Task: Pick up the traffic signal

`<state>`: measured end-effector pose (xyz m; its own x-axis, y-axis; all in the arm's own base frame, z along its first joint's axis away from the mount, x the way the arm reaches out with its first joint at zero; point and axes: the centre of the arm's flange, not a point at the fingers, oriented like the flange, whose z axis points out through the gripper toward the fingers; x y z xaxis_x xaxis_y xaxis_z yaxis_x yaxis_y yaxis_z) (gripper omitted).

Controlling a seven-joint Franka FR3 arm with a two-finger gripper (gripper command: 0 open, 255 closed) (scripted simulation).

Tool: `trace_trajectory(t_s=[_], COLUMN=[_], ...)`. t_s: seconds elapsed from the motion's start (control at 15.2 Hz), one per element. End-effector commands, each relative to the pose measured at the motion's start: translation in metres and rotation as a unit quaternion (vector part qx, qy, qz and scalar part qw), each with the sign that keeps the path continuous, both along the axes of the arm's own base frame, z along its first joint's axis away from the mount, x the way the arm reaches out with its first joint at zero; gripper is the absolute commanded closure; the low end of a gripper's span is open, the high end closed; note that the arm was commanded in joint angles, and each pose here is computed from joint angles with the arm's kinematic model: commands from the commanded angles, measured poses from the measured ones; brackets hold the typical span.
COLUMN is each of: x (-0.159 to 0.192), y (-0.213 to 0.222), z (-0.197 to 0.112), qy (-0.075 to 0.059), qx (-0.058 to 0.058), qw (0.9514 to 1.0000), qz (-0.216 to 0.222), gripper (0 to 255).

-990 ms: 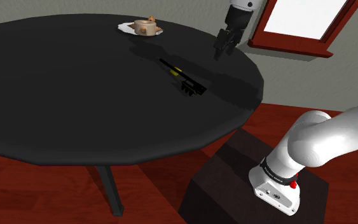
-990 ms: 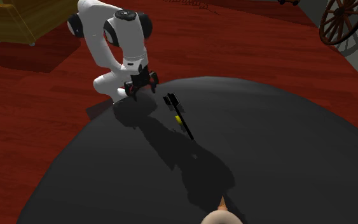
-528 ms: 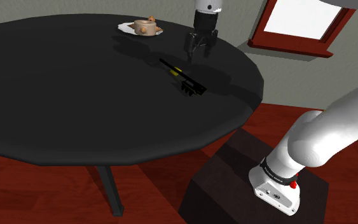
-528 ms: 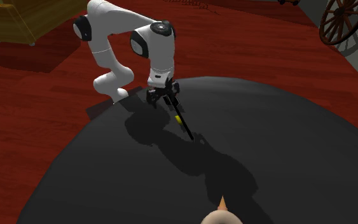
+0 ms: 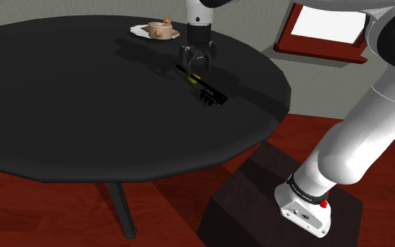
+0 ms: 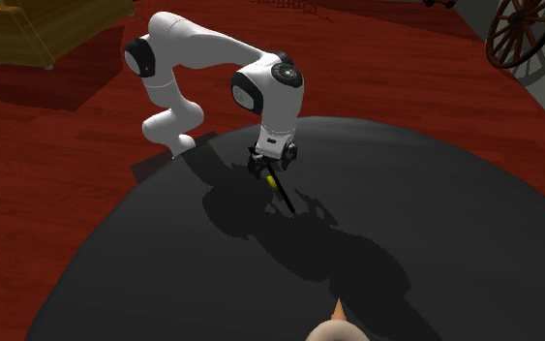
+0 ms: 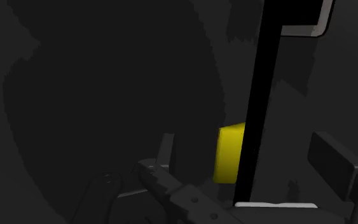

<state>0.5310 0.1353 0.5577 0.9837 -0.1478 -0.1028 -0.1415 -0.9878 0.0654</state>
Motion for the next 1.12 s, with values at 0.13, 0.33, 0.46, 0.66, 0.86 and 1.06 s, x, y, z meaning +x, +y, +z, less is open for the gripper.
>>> trace_trajectory(t_s=[0.13, 0.33, 0.46, 0.66, 0.86, 1.06], x=[0.0, 0.0, 0.001, 0.001, 0.001, 0.0], y=[0.001, 0.001, 0.001, 0.001, 0.001, 0.001], z=[-0.021, -0.029, -0.03, -0.03, -0.03, -0.024], qy=[0.001, 0.001, 0.001, 0.001, 0.001, 0.001], qx=[0.0, 0.0, 0.0, 0.0, 0.0, 0.0], qw=[1.0, 1.0, 1.0, 1.0, 1.0, 1.0], qz=[-0.001, -0.001, -0.001, -0.001, -0.001, -0.001], gripper=[0, 0, 255, 255, 255, 255])
